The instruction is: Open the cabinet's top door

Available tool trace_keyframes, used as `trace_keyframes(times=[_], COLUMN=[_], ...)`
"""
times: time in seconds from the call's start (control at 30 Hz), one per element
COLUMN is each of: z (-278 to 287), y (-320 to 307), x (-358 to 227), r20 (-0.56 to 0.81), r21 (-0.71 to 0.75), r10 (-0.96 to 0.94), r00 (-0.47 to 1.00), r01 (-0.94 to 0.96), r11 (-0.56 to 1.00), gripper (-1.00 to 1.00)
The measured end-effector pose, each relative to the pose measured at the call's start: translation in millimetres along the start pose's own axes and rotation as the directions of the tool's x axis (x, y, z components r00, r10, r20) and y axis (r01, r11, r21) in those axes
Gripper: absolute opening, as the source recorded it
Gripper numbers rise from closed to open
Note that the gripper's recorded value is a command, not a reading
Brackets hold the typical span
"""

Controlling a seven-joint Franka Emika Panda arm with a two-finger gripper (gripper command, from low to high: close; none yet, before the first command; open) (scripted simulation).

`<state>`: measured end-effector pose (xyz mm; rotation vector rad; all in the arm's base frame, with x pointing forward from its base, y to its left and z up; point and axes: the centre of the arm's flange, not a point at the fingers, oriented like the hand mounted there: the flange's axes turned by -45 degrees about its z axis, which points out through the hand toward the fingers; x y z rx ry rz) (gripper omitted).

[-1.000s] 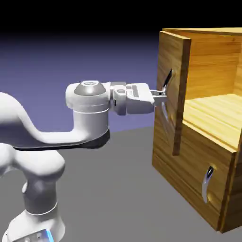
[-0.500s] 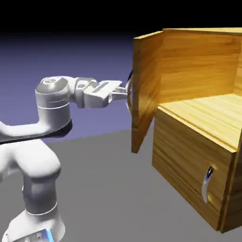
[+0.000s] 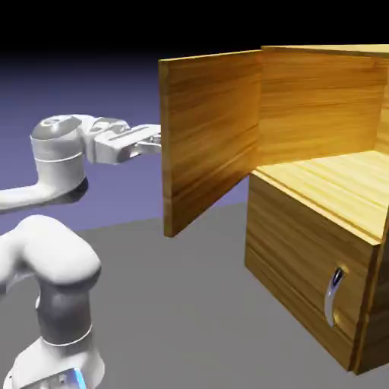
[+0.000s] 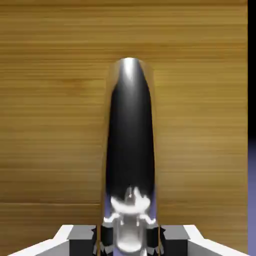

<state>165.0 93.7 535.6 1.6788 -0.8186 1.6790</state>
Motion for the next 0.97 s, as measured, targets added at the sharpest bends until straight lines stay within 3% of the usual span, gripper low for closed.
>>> trace_keyframes(times=[0.57, 0.97], z=[-148.2, -222.2], y=[-83.6, -162.7], x=[0.0, 0.0], r20=[0.000, 0.000], r21=[-0.365, -0.573], r10=[0.000, 0.000], r00=[1.000, 1.000], r01=[0.000, 0.000], r11=[0.931, 0.819], gripper=[-1.00, -1.00])
